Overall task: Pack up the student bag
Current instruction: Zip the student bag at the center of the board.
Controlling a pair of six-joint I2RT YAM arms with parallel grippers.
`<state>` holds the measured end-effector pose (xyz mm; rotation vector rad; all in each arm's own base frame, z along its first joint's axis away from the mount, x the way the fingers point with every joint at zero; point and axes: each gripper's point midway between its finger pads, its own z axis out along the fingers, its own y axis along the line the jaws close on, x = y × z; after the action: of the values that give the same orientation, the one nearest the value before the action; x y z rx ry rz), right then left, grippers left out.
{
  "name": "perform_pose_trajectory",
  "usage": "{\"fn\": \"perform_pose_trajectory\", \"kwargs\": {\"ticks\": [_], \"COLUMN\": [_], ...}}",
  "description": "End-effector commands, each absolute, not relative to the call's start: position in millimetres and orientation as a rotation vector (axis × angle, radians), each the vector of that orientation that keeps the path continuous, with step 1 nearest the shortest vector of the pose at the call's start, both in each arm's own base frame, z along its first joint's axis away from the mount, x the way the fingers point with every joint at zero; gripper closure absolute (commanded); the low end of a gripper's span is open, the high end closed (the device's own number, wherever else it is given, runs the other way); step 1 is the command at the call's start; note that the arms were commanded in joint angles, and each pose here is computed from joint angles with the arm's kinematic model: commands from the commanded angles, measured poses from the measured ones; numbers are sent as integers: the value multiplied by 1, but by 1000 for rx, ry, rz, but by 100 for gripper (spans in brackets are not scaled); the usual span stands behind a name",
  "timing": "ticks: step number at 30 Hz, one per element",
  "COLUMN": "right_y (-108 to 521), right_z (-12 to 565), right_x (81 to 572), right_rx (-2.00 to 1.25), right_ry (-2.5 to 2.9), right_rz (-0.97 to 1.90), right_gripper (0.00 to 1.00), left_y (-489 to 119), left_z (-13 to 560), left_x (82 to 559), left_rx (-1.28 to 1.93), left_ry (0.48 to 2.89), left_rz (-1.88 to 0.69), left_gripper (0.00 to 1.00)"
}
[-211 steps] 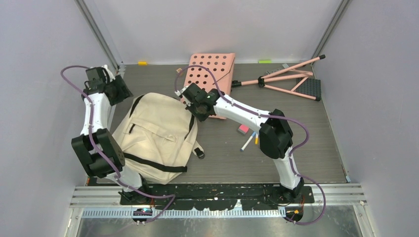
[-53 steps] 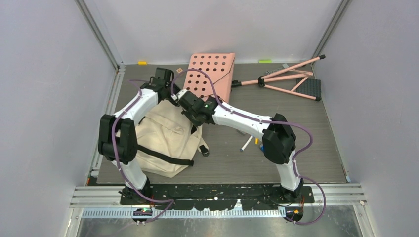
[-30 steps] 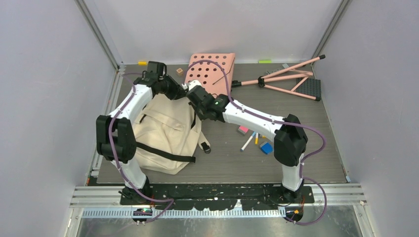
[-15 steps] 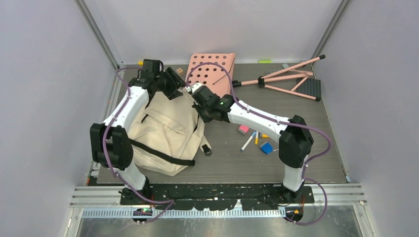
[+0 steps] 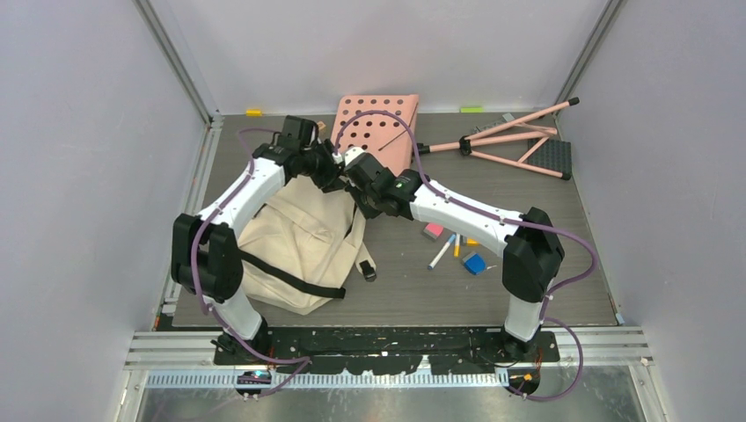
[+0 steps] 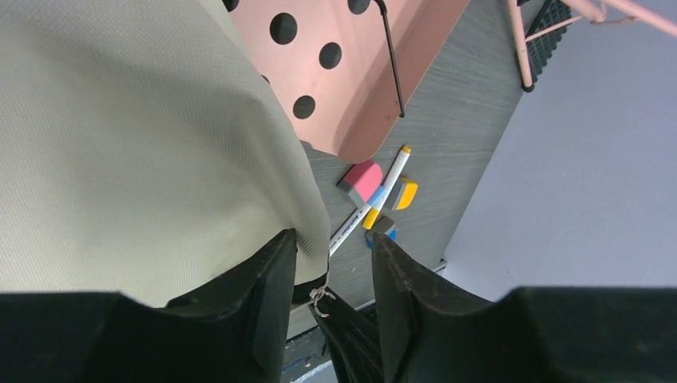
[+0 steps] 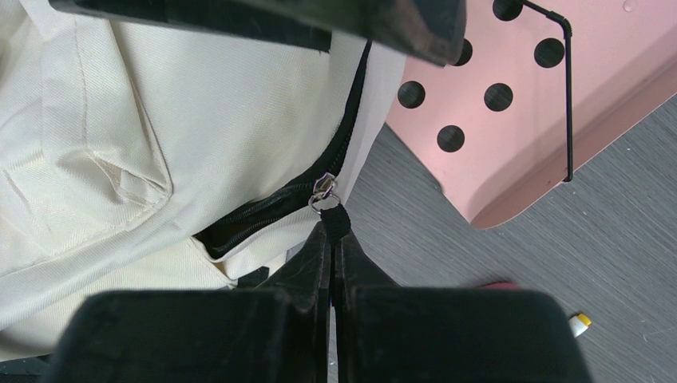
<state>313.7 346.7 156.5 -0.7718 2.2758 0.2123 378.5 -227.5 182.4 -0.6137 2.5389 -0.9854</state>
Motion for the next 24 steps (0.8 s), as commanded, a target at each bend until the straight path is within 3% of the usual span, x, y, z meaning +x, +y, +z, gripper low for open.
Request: {"fn": "perform_pose_trajectory", "kwargs": {"ticks": [1, 9, 14, 20, 24], "right_y": [347, 348, 350, 352, 361], "right_z": [193, 190, 185, 184, 177], "right_x": [316, 316, 314, 310, 294], "right_rx": [-693, -686, -703, -738, -805], "right_ry": [2198, 2207, 2221, 2228, 2227], "right_rz": [263, 260, 264, 241, 226], "right_gripper": [100, 100, 99, 99, 99], "left_y": [-227, -236, -243, -252, -253], "left_z": [176, 165, 168, 175, 185], "left_x": [366, 345, 348, 355, 366], "left_rx": [-600, -556, -534, -509, -494], "left_ry": [2577, 2650, 2638, 2620, 2568], "left_rz": [-960, -937, -964, -1003, -1007], "left_gripper": [61, 64, 76, 98, 100]}}
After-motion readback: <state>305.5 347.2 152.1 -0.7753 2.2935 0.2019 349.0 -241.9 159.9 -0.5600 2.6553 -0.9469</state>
